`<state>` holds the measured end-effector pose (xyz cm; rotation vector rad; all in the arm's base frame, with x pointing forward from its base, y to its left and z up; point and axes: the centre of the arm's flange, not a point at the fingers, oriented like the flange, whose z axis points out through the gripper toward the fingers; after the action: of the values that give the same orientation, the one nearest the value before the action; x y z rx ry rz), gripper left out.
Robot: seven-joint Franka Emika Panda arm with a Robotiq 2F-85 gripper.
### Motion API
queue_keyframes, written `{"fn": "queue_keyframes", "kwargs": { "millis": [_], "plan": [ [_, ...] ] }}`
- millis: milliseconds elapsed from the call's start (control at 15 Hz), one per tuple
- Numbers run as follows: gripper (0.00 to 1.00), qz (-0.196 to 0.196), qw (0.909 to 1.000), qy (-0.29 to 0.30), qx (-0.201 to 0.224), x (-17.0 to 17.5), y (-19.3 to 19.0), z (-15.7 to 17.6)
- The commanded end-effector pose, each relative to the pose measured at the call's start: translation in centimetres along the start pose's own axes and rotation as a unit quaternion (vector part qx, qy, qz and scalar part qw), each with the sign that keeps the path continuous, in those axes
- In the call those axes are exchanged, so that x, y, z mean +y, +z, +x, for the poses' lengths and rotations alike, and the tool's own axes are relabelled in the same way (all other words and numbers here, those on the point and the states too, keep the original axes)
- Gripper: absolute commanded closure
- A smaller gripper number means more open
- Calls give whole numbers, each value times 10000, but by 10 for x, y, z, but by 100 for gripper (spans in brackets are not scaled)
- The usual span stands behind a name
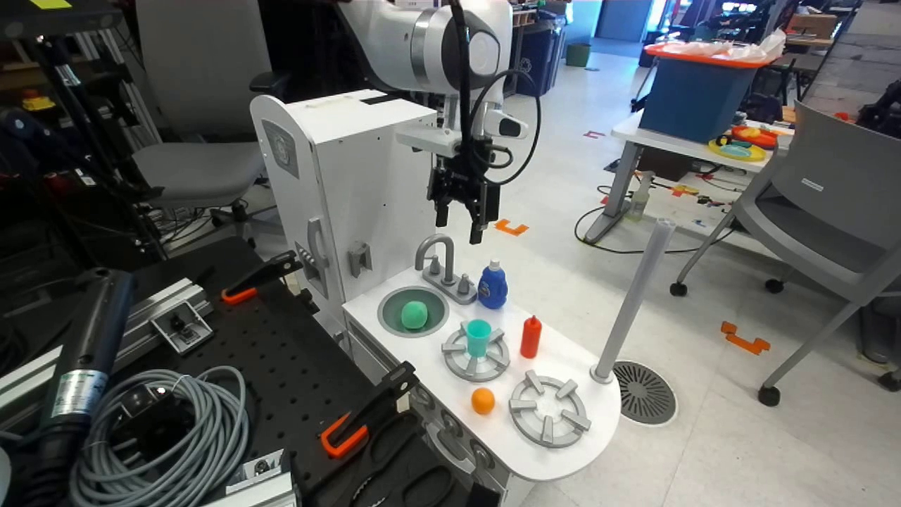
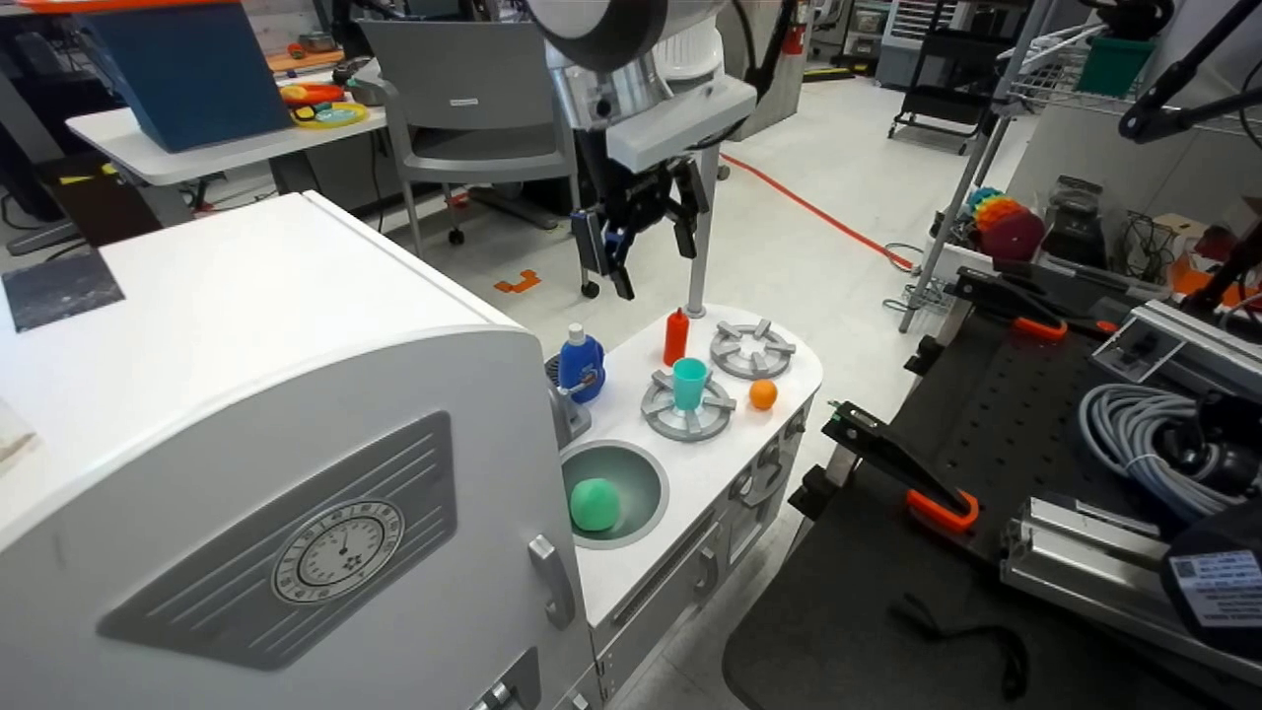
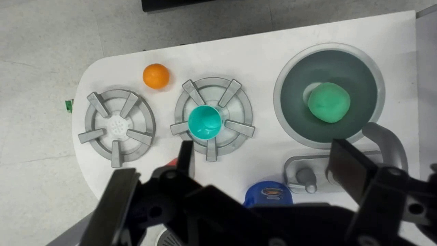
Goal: Move the tap to the right
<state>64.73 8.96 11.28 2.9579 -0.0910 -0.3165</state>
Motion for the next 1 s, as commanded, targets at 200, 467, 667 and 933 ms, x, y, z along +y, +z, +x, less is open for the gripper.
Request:
{"fn": "queue_keyframes", "kwargs": {
  "millis": [200,467,667,933],
  "plan": [
    [0,-425,9951,-767,458,-76,30,20],
    [0,51,9847,-1439,981,-113,49,18],
    [0,462,9741,-1791,1299,-134,68,16],
    [0,706,9669,-2012,1405,-146,92,11]
  ]
}}
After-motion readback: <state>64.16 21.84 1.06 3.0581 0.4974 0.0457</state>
